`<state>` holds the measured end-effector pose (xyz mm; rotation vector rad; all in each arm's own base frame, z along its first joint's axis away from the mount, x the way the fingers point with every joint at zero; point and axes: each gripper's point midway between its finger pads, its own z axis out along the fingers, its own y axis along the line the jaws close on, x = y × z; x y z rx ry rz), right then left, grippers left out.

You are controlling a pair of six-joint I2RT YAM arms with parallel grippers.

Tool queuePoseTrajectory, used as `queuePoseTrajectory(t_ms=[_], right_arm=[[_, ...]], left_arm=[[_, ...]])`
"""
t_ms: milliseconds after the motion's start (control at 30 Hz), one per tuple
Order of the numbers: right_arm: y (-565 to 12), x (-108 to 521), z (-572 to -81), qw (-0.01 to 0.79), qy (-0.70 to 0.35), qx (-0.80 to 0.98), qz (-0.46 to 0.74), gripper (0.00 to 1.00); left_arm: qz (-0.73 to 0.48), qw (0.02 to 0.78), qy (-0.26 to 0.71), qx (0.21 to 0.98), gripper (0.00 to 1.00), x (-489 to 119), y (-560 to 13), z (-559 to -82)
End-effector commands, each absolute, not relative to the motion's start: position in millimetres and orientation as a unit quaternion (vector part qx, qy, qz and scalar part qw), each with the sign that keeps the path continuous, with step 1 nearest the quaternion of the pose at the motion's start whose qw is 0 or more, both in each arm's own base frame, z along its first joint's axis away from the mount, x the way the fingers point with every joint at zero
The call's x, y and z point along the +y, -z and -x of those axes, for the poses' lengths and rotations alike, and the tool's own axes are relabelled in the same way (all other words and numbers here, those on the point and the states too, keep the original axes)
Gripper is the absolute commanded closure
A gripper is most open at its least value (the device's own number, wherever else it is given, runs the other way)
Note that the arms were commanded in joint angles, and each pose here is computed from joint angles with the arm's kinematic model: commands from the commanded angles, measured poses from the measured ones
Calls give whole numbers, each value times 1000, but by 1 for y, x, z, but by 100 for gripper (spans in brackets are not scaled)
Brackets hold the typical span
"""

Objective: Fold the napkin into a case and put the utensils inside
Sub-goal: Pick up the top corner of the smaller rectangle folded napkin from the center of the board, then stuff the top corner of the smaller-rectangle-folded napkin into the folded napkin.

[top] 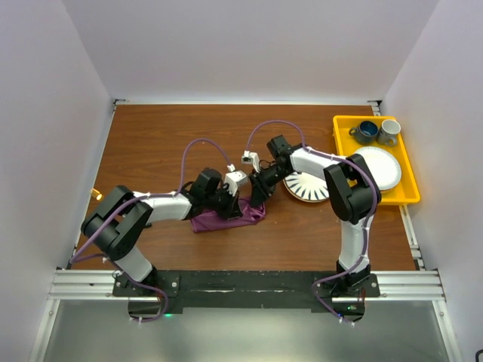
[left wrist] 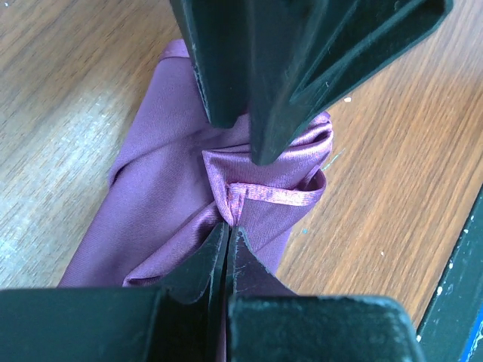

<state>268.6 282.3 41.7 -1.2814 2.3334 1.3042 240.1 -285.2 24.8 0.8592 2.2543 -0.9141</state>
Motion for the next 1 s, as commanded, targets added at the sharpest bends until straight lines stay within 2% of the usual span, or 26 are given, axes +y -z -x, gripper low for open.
queuePoseTrajectory(t_ms=[0,133,267,367,567,733,967], right_arm=[[-86,296,-284,152,-451,767,431,68],[-95,301,-289,176,-435,767,437,77],[-90,304,-294,207,-394,773,452,90],[-78,299,-301,226,-355,786,453,89],[-67,290,-313,247,-303,795,463,81],[-55,288,-310,243,-281,794,480,81],[-50,285,-304,237,-281,795,483,76]], left_arm=[[-292,253,333,860,100,-276,-10,-241],[-281,248,332,865,100,-271,-6,-246],[-278,245,334,867,100,-270,-6,-247],[-278,245,334,867,100,-270,-6,-247],[-276,244,334,867,100,-270,-5,-249],[-272,240,334,870,100,-269,-2,-251],[-268,237,333,872,100,-269,0,-252]])
